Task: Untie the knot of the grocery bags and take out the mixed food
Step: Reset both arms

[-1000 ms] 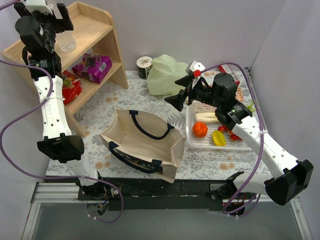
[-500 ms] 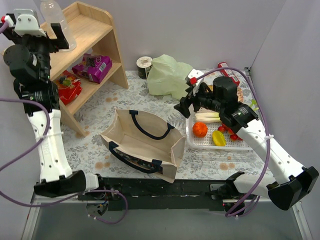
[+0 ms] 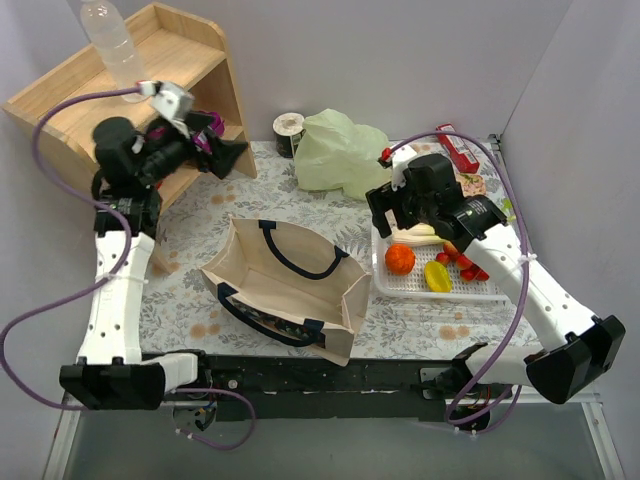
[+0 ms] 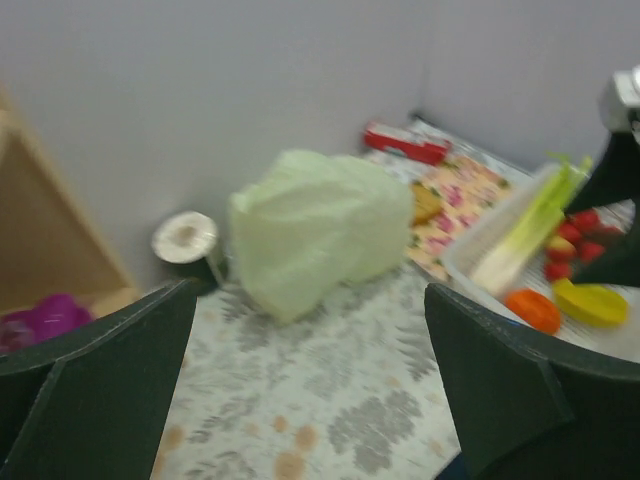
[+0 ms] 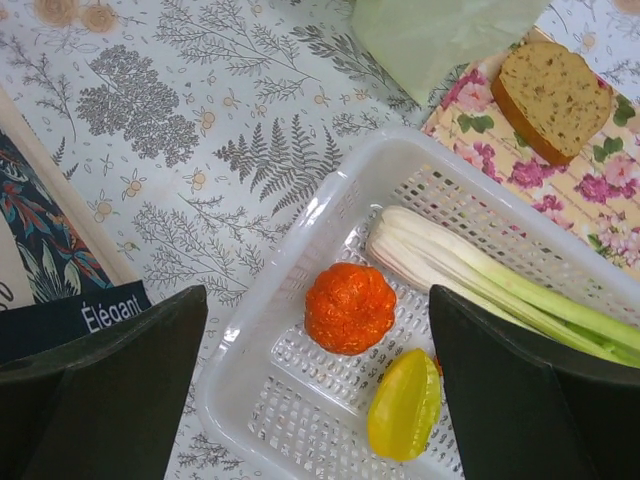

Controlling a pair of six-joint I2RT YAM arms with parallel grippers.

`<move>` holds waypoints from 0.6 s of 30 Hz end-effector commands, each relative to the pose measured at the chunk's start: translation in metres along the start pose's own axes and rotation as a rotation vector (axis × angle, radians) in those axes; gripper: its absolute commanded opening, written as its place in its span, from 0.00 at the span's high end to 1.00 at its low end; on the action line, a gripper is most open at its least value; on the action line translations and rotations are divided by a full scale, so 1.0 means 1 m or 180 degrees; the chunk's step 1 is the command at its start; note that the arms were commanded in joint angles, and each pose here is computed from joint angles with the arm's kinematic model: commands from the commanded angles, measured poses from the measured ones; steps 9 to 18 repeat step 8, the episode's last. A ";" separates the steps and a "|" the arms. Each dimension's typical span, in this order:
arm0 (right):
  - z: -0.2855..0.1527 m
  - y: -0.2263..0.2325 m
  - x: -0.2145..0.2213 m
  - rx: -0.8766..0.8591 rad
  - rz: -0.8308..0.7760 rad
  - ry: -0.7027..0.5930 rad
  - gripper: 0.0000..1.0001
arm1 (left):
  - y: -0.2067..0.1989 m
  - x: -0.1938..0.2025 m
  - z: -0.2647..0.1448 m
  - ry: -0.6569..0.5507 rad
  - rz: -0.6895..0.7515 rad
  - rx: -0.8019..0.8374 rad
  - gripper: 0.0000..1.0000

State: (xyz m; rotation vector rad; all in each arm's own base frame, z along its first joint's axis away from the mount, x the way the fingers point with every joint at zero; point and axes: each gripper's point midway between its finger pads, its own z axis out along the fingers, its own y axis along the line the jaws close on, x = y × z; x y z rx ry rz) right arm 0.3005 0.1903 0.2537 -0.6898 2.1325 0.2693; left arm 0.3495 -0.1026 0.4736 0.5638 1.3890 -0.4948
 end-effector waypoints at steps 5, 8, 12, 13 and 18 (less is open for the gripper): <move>-0.034 -0.020 -0.017 0.0396 0.0271 -0.0180 0.02 | -0.059 0.067 0.039 0.0455 -0.0445 0.0779 0.02; -0.038 -0.023 -0.021 0.0423 0.0215 -0.0253 0.02 | -0.062 0.076 0.051 0.0488 -0.0527 0.0774 0.02; -0.038 -0.023 -0.021 0.0423 0.0215 -0.0253 0.02 | -0.062 0.076 0.051 0.0488 -0.0527 0.0774 0.02; -0.038 -0.023 -0.021 0.0423 0.0215 -0.0253 0.02 | -0.062 0.076 0.051 0.0488 -0.0527 0.0774 0.02; -0.038 -0.023 -0.021 0.0423 0.0215 -0.0253 0.02 | -0.062 0.076 0.051 0.0488 -0.0527 0.0774 0.02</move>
